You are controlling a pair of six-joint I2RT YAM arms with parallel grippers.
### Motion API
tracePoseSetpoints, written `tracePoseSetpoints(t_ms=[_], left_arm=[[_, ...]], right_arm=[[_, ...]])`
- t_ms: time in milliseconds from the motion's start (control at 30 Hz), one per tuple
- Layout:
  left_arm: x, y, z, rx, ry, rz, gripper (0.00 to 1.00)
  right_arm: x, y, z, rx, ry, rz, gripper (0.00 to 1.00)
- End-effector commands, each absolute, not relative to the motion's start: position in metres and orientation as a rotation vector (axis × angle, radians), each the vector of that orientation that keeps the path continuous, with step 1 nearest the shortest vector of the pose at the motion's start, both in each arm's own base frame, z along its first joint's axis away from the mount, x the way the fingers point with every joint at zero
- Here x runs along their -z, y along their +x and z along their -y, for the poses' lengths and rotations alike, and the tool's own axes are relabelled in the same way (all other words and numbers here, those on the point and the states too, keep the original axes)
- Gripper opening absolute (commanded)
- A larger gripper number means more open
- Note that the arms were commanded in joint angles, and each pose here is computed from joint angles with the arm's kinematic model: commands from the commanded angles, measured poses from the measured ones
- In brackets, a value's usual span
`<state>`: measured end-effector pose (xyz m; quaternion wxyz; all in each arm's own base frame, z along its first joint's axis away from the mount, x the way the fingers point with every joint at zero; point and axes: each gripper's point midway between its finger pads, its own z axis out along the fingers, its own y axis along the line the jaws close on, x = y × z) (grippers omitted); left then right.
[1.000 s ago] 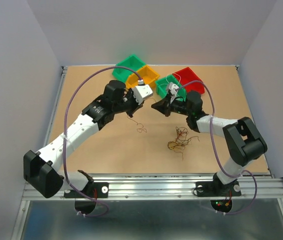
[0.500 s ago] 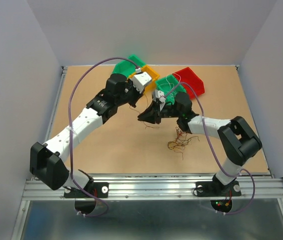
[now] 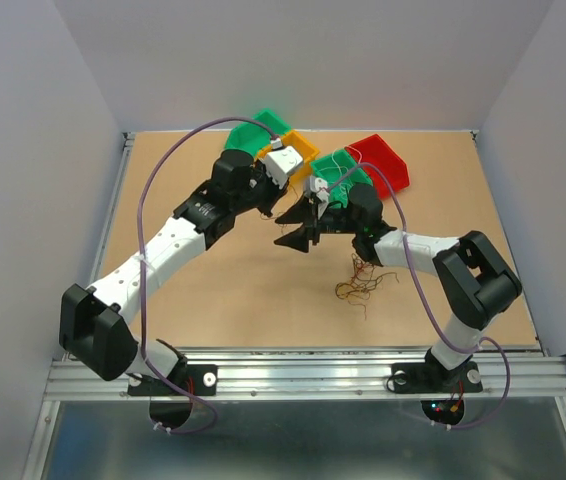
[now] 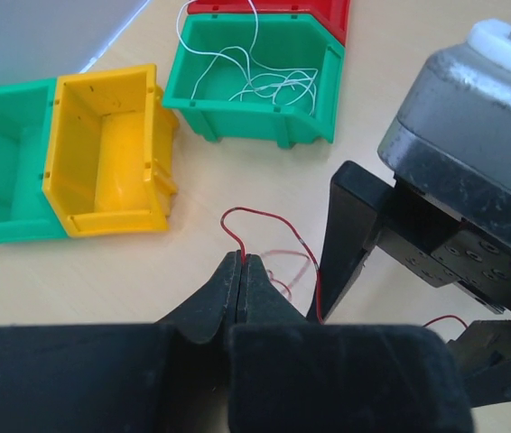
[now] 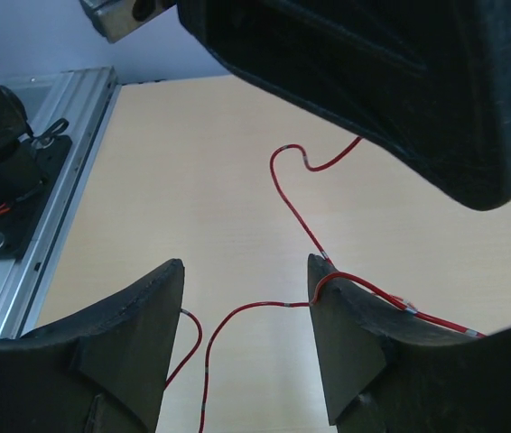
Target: Untangle the cables
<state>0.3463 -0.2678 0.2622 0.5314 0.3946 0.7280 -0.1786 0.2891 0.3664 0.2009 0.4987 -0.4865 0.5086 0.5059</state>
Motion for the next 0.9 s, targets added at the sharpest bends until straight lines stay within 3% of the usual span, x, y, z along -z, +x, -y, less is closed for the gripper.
tracePoseSetpoints(t_ms=[0, 533, 867], left_arm=[[-0.281, 0.339, 0.262, 0.421, 0.928, -1.681, 0.0], [-0.283, 0.328, 0.267, 0.477, 0.97, -1.682, 0.0], [-0.294, 0.34, 0.274, 0.495, 0.91, -1.67, 0.0]], right_arm=[[-0.225, 0.302, -0.372, -1.15, -1.13, -1.167, 0.62], [-0.224, 0.304, -0.374, -1.144, -1.154, -1.149, 0.57], [-0.225, 0.302, -0.393, -1.187, -1.185, -1.123, 0.39]])
